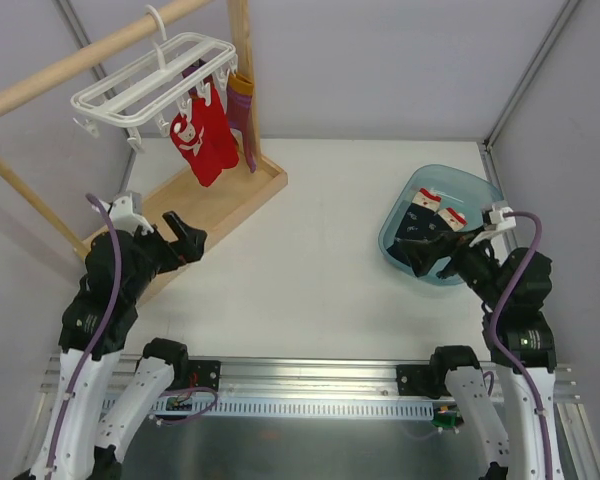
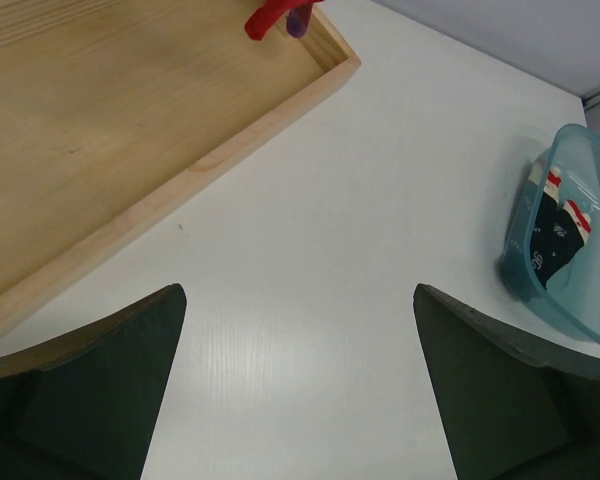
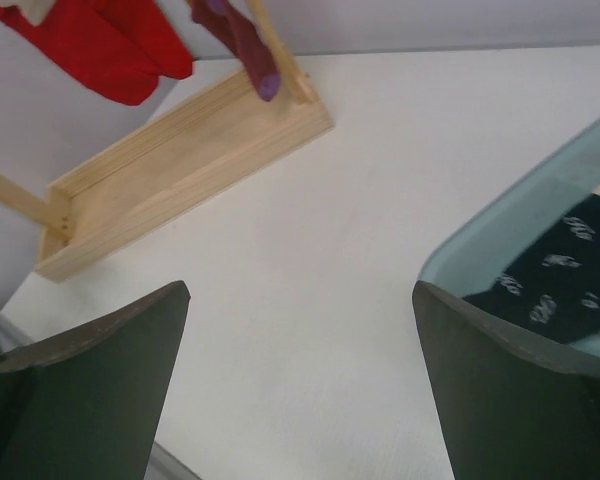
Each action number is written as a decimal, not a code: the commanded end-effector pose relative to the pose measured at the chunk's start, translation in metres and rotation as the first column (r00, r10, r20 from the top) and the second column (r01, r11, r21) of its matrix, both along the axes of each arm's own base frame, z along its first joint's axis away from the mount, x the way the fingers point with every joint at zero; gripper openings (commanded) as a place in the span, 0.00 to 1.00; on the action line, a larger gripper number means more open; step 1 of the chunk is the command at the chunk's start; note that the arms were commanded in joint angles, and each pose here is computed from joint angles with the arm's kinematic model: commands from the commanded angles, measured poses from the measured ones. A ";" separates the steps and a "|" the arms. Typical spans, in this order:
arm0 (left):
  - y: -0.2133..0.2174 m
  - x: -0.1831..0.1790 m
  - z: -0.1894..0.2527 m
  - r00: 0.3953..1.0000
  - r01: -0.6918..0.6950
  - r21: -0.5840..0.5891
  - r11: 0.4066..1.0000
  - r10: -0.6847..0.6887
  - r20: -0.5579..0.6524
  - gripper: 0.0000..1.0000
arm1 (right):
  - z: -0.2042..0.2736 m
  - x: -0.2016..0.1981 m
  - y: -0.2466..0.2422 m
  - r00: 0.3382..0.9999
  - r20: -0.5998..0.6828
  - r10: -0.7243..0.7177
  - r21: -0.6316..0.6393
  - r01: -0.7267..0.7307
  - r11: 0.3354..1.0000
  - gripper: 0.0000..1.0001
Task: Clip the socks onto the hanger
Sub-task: Open the clamp at the hanger.
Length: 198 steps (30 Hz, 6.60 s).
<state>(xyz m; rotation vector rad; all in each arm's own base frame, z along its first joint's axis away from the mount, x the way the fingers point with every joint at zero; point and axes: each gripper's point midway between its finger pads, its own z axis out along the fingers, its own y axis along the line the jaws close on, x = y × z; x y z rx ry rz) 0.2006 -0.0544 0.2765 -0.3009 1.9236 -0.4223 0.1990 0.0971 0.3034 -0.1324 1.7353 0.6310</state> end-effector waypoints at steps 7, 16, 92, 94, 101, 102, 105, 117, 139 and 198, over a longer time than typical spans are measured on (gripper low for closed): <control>-0.014 0.033 0.047 1.000 0.004 -0.077 0.997 -0.003 0.013 0.99 | 0.028 0.029 0.075 0.962 0.061 0.266 -0.094 -0.260 0.961 1.00; 0.002 0.006 0.085 0.967 -0.012 -0.059 0.998 0.026 0.255 0.99 | 0.026 0.048 0.167 0.887 0.006 0.461 -0.092 -0.459 0.884 1.00; 0.020 0.070 0.231 0.851 -0.055 0.162 0.985 -0.039 0.524 0.70 | 0.011 -0.007 0.252 0.845 -0.062 0.532 -0.109 -0.535 0.837 0.91; 0.021 0.068 0.229 0.850 -0.052 0.177 0.983 -0.050 0.524 0.75 | 0.008 -0.007 0.253 0.845 -0.072 0.530 -0.115 -0.535 0.837 0.91; -0.001 0.068 0.221 0.824 0.096 0.273 0.957 -0.230 0.517 0.77 | 0.004 -0.007 0.259 0.837 -0.085 0.540 -0.126 -0.547 0.828 0.91; -0.002 0.068 0.221 0.823 0.098 0.278 0.956 -0.234 0.517 0.77 | 0.003 -0.006 0.259 0.838 -0.084 0.539 -0.129 -0.546 0.828 0.91; 0.004 0.074 0.221 0.830 0.074 0.283 0.956 -0.216 0.514 0.77 | 0.006 -0.006 0.260 0.836 -0.078 0.543 -0.131 -0.549 0.826 0.91; -0.011 0.087 0.219 0.807 0.180 0.275 0.944 -0.302 0.507 0.68 | 0.007 -0.006 0.259 0.840 -0.075 0.538 -0.141 -0.543 0.828 0.90; -0.023 0.093 0.224 0.766 0.246 0.258 0.934 -0.351 0.538 0.41 | 0.006 -0.004 0.253 0.859 -0.073 0.507 -0.157 -0.512 0.845 0.87; -0.036 0.057 0.190 0.933 0.212 -0.472 0.856 -0.033 0.358 0.13 | 0.191 0.050 0.429 0.619 0.522 0.587 -0.197 -0.582 0.789 0.10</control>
